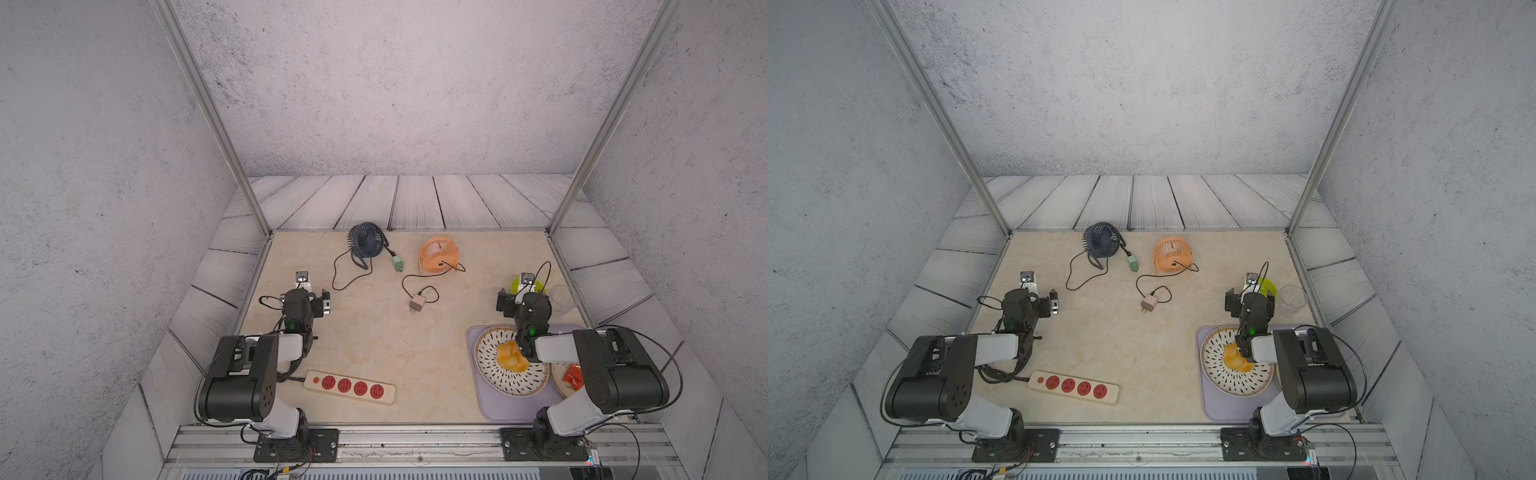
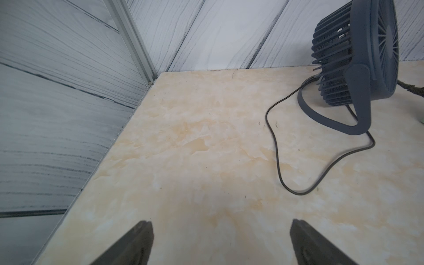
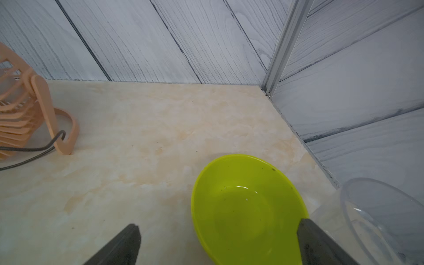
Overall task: Plug the desk fan into the power strip
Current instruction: Adjust the socket at the center of the board.
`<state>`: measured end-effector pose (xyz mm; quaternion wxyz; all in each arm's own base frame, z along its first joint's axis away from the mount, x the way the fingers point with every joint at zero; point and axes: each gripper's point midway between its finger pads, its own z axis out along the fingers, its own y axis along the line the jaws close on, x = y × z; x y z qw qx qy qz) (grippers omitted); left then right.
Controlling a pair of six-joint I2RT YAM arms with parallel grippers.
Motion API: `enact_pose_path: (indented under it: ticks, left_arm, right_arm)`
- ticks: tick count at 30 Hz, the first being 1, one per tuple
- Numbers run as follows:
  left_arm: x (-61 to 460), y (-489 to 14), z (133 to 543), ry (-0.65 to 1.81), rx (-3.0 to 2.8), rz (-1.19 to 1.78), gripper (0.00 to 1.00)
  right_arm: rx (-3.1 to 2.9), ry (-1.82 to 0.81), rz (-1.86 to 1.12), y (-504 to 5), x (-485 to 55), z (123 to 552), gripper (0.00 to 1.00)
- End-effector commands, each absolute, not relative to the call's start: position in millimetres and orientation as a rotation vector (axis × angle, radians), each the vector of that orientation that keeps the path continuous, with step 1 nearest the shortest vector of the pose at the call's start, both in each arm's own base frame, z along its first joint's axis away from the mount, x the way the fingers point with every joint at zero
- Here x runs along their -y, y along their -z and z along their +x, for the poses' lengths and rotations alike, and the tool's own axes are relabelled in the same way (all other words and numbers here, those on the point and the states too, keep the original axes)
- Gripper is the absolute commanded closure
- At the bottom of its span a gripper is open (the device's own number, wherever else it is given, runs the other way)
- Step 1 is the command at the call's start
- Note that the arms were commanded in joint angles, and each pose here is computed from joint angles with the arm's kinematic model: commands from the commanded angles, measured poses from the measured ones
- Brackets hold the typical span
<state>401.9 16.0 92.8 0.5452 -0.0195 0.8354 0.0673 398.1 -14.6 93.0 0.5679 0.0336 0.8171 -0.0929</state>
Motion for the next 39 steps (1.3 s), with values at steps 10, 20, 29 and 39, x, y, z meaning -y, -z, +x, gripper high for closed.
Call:
enact_pose_path:
  ticks: [10, 20, 29, 39]
  left_arm:
    - [-18, -98, 406, -0.155, -1.966, -0.062, 0.0]
    - [-18, -98, 406, -0.155, -1.964, -0.063, 0.0]
    - [-10, -130, 401, -0.137, -2.026, 0.004, 0.0]
    - [40, -181, 356, 0.024, -2.262, 0.58, 0.0]
  right_arm:
    - [-1.919, 0.207, 0.09, -92, 15, 400, 0.01]
    - [-1.917, 0.207, 0.088, -92, 15, 400, 0.01]
    - [-1.902, 0.192, 0.061, -104, 11, 397, 0.01]
    - [-1.952, 0.094, 0.155, -168, 7, 383, 0.01]
